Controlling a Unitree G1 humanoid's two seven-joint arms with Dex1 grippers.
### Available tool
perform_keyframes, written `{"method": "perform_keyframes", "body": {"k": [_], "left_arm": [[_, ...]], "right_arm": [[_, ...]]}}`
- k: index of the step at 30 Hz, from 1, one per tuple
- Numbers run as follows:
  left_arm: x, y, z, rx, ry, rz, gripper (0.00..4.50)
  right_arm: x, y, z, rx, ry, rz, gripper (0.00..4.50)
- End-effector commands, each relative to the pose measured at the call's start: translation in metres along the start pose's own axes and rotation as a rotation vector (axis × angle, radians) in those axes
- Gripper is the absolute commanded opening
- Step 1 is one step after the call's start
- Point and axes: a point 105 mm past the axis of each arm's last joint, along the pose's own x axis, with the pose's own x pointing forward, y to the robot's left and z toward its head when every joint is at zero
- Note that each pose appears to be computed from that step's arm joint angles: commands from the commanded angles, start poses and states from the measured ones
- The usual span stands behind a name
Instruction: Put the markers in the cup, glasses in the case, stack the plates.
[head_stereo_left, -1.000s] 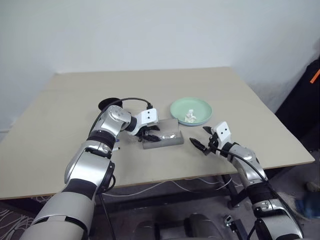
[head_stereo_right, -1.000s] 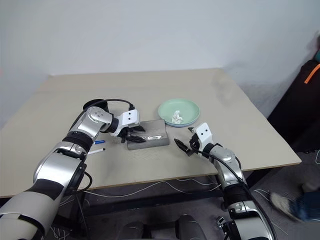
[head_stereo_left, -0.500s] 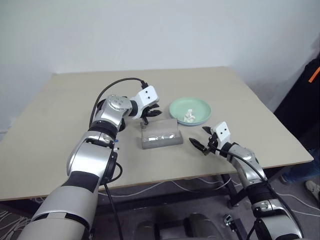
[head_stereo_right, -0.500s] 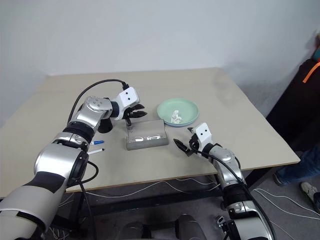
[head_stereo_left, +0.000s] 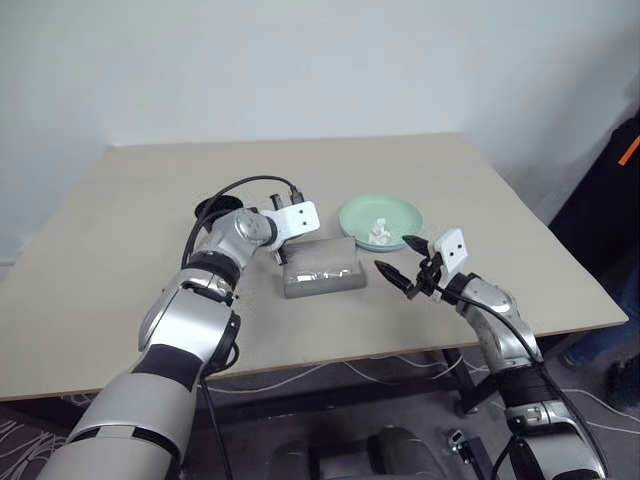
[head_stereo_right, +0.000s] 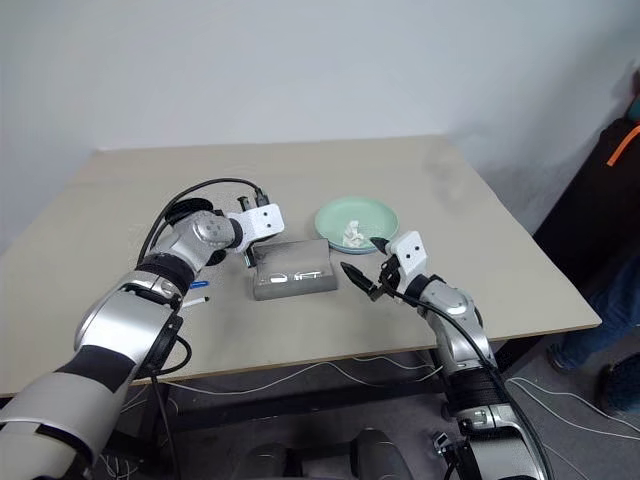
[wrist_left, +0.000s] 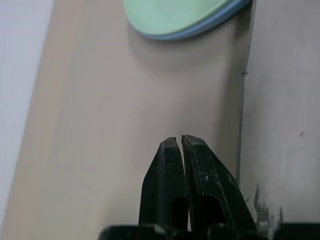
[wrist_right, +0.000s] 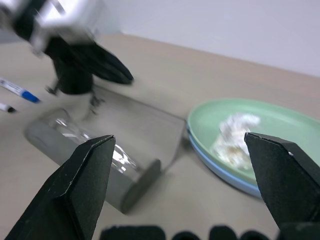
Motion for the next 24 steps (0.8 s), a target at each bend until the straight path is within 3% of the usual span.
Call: {"method": "perform_keyframes", "body": {"k": [1, 6, 14, 24], "left_arm": [[-0.001, 0.003, -0.005, 0.028, 0.031, 0.028, 0.04], [-0.002, -0.012, -0.006, -0.112, -0.01, -0.101, 0.04], [-0.017, -0.005, 0.006, -0.272, -0.152, -0.215, 0.04], [-0.035, -0.036, 0.008, -0.265, -0.28, -0.48, 0.04]], "right_arm": [[-0.002, -0.004, 0.015, -0.017, -0.046, -0.009, 4.5], [-0.006, -0.005, 0.014, -0.014, -0.041, -0.017, 4.5], [-0.004, -0.005, 0.011, -0.009, -0.03, -0.018, 4.5], [0.003, -0.002, 0.01, -0.01, -0.026, 0.006, 4.5]]}}
